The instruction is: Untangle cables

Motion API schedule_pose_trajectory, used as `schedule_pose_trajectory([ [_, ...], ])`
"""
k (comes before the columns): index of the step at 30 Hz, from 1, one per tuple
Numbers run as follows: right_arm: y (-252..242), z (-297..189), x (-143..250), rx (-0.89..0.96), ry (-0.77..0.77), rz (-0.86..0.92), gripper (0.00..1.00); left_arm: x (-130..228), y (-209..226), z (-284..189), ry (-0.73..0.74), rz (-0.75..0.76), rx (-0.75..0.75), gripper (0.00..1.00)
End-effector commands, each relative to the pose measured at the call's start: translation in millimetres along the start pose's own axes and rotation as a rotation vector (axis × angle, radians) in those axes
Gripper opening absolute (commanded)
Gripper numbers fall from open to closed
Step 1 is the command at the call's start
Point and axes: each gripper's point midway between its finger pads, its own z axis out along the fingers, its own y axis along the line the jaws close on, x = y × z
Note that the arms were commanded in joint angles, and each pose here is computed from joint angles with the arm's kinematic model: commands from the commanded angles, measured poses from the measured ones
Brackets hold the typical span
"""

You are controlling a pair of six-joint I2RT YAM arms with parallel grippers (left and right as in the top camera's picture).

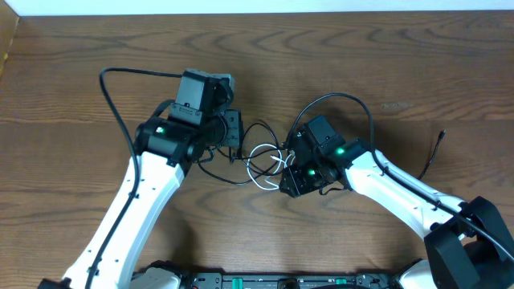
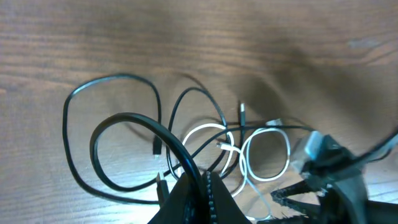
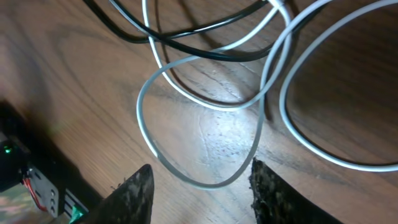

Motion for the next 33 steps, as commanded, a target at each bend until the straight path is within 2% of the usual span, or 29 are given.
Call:
schedule_pose_trajectory([
  [1, 11.3, 4.4, 7.5, -0.03, 0.024, -0.091, 0.49, -2.2, 3.1, 4.9, 0.018, -0.012, -0.018, 0.08],
  [4, 17.8, 7.7, 10.7, -0.03, 0.029, -0.244, 0.57, 0.9, 5.1, 11.3, 0.041, -0.016, -0.025, 0.07],
  [10, 14.6, 11.9, -0.1, 0.059, -0.022, -0.374, 0.59, 2.4, 5.9, 13.5, 0.051, -0.018, -0.028, 0.08],
  [14, 15.0, 12.7, -6.9, 0.084, -0.052, -0.394, 0.57, 2.6, 6.0, 13.5, 0.052, -0.018, -0.028, 0.08],
  [17, 14.1, 12.6, -6.7, 0.089, -0.051, -0.393, 0.48, 2.6, 6.0, 13.5, 0.052, -0.018, -0.028, 0.08],
  [22, 8.4, 14.1, 5.1, 0.098, -0.006, -0.376, 0.55, 2.6, 6.0, 13.5, 0.052, -0.018, -0.029, 0.08],
  [26, 3.3, 18.1, 12.8, 0.102, 0.012, -0.37, 0.55, 2.4, 6.0, 13.5, 0.051, -0.018, -0.028, 0.08],
  [31, 2.3, 24.0, 16.0, 0.095, 0.003, -0.379, 0.54, 2.5, 5.9, 13.5, 0.052, -0.018, -0.028, 0.08],
  [33, 4.5, 25.0, 12.5, 0.092, -0.015, -0.39, 0.47, 2.5, 6.0, 13.5, 0.051, -0.018, -0.029, 0.08],
])
